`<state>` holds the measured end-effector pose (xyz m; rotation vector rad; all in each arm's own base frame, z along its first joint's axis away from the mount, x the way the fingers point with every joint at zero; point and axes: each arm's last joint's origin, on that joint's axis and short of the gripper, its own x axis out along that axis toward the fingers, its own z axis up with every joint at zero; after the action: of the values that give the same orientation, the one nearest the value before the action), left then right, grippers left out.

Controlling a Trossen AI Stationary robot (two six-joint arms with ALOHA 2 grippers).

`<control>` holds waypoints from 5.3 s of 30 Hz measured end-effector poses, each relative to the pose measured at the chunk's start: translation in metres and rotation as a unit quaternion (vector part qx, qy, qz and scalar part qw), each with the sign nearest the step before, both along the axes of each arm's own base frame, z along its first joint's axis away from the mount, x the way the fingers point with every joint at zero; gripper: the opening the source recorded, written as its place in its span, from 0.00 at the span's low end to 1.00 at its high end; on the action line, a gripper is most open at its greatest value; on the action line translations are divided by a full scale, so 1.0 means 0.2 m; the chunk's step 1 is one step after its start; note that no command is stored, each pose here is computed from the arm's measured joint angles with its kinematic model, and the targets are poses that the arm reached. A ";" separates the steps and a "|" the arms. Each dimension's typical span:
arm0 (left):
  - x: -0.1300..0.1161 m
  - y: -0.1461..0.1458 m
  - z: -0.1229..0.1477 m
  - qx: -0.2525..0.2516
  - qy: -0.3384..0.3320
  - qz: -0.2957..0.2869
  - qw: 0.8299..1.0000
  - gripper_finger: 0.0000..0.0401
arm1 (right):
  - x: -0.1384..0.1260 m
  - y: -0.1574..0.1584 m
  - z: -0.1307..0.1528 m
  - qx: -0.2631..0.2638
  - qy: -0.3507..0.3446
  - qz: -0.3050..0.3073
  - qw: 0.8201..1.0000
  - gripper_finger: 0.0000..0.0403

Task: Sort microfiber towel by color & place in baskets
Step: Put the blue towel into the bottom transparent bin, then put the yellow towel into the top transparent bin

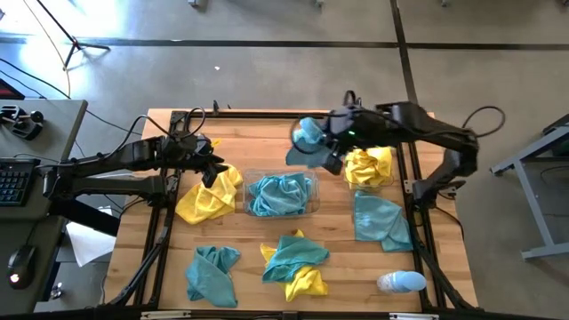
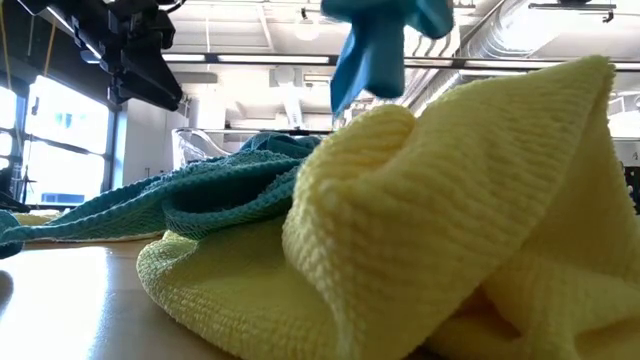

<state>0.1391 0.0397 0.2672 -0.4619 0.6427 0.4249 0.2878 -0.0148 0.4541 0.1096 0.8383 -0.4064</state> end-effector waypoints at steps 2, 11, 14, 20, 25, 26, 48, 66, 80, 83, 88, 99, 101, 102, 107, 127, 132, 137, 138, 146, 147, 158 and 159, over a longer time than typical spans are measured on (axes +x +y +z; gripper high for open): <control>0.00 0.00 0.00 -0.006 -0.002 0.006 1.000 0.40 | -0.04 0.04 0.02 0.021 -0.009 0.010 1.000 0.00; 0.00 0.00 0.00 -0.008 -0.003 0.010 1.000 0.40 | 0.00 0.20 -0.08 0.100 0.052 0.081 0.990 0.00; 0.00 0.00 0.00 -0.015 -0.005 0.018 1.000 0.40 | 0.04 0.21 -0.15 0.106 0.071 0.085 0.988 0.00; 0.01 0.00 0.00 -0.013 -0.011 0.019 1.000 0.40 | 0.16 0.20 -0.27 0.124 0.065 0.110 0.984 0.00; 0.02 0.01 0.00 -0.015 -0.008 0.019 1.000 0.40 | 0.25 0.14 -0.44 0.112 0.091 0.115 0.983 0.00; 0.02 0.01 0.00 -0.015 -0.007 0.019 1.000 0.40 | 0.26 0.13 -0.47 0.108 0.095 0.118 0.983 0.00; 0.10 0.03 -0.07 -0.026 0.039 0.020 0.999 0.40 | 0.36 0.08 -1.10 -0.004 0.080 0.259 0.963 0.01; 0.11 0.03 -0.08 -0.027 0.046 0.019 0.998 0.40 | 0.48 0.01 -1.34 0.066 0.175 0.202 0.961 0.01; 0.11 0.03 -0.08 -0.027 0.046 0.019 0.998 0.40 | 0.53 0.00 -1.30 0.077 0.192 0.201 0.957 0.10; 0.11 0.03 -0.08 -0.027 0.046 0.020 0.998 0.40 | 0.54 0.00 -1.23 0.078 0.192 0.200 0.958 0.19; 0.11 0.03 -0.08 -0.028 0.046 0.020 0.998 0.40 | 0.56 0.00 -1.08 0.080 0.192 0.198 0.958 0.34; 0.11 0.03 -0.08 -0.028 0.046 0.020 0.998 0.40 | 0.56 0.02 -0.83 0.100 0.187 0.167 0.963 0.40; 0.11 0.03 -0.08 -0.028 0.046 0.020 0.998 0.40 | 0.54 0.02 -0.82 0.114 0.189 0.146 0.964 0.40; 0.11 0.03 -0.08 -0.028 0.046 0.020 0.998 0.40 | 0.53 0.03 -0.82 0.119 0.188 0.138 0.965 0.40; 0.11 0.03 -0.08 -0.028 0.047 0.020 0.998 0.40 | 0.43 0.04 -0.80 0.123 0.159 0.093 0.975 0.40; 0.01 -0.05 -0.17 -0.102 0.179 0.050 0.977 0.40 | -0.17 0.25 -0.88 0.201 -0.099 -0.165 0.961 0.29; 0.01 -0.07 -0.19 -0.104 0.211 0.065 0.970 0.40 | -0.17 0.26 -0.90 0.204 -0.113 -0.183 0.955 0.29; 0.06 -0.07 -0.25 -0.088 0.251 0.078 0.961 0.40 | -0.16 0.26 -0.89 0.200 -0.131 -0.187 0.953 0.29; 0.07 -0.07 -0.27 -0.088 0.265 0.077 0.957 0.40 | -0.16 0.26 -0.89 0.199 -0.132 -0.187 0.953 0.29; 0.08 -0.08 -0.53 -0.114 0.345 0.063 0.930 0.40 | -0.16 0.26 -0.89 0.199 -0.133 -0.187 0.953 0.29; 0.08 -0.08 -0.56 -0.121 0.345 0.059 0.929 0.40 | -0.16 0.26 -0.89 0.199 -0.133 -0.187 0.953 0.29; 0.07 -0.09 -0.63 -0.141 0.339 0.064 0.928 0.11 | -0.16 0.26 -0.89 0.178 -0.121 -0.166 0.962 0.29; 0.07 -0.09 -0.61 -0.138 0.337 0.065 0.929 0.06 | -0.16 0.26 -0.89 0.174 -0.117 -0.163 0.964 0.29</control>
<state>0.1529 0.0226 0.1458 -0.6326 1.3550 0.6310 0.2551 0.0374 0.2761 0.6181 0.6497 -0.5393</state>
